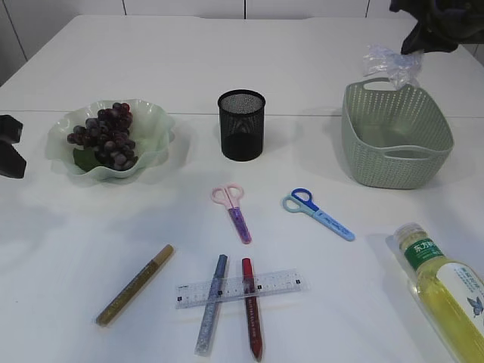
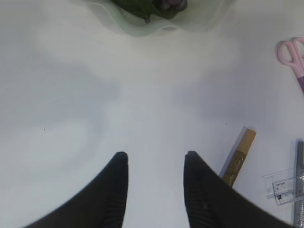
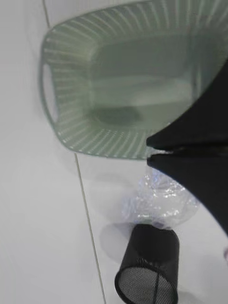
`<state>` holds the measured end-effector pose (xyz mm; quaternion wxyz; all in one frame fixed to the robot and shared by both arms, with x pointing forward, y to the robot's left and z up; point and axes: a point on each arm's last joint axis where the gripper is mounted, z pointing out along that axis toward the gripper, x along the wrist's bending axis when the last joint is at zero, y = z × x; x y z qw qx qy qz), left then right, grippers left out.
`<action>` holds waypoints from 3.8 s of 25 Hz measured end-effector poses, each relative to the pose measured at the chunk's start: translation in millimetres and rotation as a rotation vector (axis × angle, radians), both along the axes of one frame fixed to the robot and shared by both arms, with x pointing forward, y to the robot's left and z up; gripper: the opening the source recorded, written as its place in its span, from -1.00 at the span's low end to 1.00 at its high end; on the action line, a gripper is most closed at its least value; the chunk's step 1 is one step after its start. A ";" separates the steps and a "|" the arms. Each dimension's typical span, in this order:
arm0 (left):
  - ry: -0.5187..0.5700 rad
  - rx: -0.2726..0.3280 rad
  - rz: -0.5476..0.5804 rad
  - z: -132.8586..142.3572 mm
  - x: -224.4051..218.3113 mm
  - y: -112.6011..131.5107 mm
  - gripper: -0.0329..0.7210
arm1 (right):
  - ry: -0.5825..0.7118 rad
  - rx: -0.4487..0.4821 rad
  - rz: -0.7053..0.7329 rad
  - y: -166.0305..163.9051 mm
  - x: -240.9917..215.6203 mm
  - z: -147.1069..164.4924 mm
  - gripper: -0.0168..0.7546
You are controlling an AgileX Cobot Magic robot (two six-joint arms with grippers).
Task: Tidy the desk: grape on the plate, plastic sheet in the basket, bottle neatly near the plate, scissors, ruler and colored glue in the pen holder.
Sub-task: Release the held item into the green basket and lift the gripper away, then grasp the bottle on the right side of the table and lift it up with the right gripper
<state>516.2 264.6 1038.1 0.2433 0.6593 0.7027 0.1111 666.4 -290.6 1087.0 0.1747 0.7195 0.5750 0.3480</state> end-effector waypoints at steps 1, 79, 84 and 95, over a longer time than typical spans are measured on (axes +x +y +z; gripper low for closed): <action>0.005 0.000 -0.001 -0.2 -0.4 0.0 -0.15 | -0.003 -0.023 0.003 -1.3 6.1 -1.8 -0.92; 0.088 -0.023 -0.008 -3.3 -7.1 -2.2 -0.17 | 0.725 -0.402 0.452 34.2 -152.3 -123.1 0.74; 0.084 -0.023 -0.007 -3.1 -6.8 -2.2 -0.17 | 0.754 -0.400 0.448 34.9 -146.5 -139.0 0.75; 0.084 -0.016 -0.010 -3.2 -6.8 -1.7 -0.17 | 0.798 -0.417 0.438 34.2 -138.4 -165.6 0.75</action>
